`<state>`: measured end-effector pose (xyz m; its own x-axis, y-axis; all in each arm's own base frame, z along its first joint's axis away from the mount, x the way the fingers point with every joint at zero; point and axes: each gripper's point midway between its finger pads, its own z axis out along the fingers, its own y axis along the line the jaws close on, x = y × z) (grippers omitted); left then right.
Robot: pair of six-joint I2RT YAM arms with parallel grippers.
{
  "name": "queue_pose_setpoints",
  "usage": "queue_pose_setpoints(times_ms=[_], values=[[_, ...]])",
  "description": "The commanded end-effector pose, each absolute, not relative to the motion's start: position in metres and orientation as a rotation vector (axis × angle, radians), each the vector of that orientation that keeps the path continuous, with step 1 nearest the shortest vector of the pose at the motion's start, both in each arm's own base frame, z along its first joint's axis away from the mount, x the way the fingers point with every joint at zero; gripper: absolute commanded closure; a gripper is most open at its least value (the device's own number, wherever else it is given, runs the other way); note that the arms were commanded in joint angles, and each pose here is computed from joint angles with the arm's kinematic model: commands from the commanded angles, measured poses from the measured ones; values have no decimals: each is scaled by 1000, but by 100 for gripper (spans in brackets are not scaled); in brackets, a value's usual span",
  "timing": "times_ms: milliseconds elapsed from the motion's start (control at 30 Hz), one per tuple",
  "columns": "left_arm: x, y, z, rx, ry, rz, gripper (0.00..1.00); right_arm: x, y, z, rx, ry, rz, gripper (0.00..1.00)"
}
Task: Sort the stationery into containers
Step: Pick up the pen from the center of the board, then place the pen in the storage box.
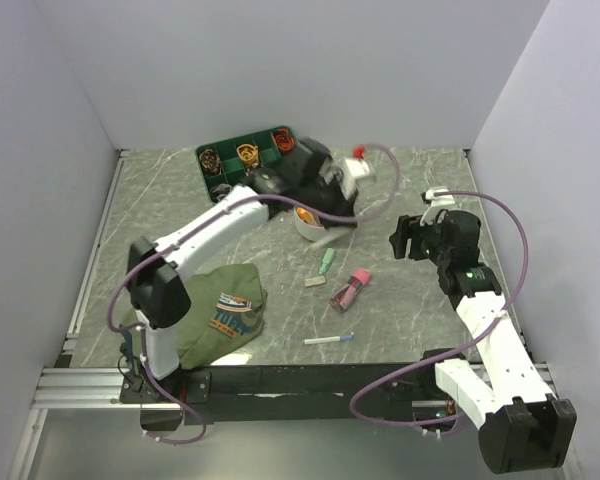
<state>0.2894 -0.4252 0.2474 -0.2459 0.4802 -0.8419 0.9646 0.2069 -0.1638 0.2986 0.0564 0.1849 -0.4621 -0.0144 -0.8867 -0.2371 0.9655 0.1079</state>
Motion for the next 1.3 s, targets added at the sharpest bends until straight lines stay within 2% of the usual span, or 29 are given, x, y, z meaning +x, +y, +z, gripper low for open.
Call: queue_pose_setpoints(times_ms=[0,133,267,467,933,1000,1200,1267], values=[[292,-430,341,1353,1315,-1229,99,315,50,221,-184,1936,222,24],[314,-428,346,1310,1128,-1264,99,320,47,217,-179,1954,209,24],[348,-427,334,1274,1079,-1288,99,324,42,220,-163,1957,197,25],[390,-431,302,1204,1106,-1324,99,331,37,223,-151,1980,179,25],[421,-442,246,1145,1135,-1390,99,351,33,213,-158,2038,162,25],[422,-440,238,1142,1148,-1386,91,354,35,211,-160,2046,170,26],[430,-430,224,1150,1188,-1340,77,363,37,208,-165,2057,187,26],[432,-427,222,1160,1197,-1309,66,366,38,211,-169,2052,193,26]])
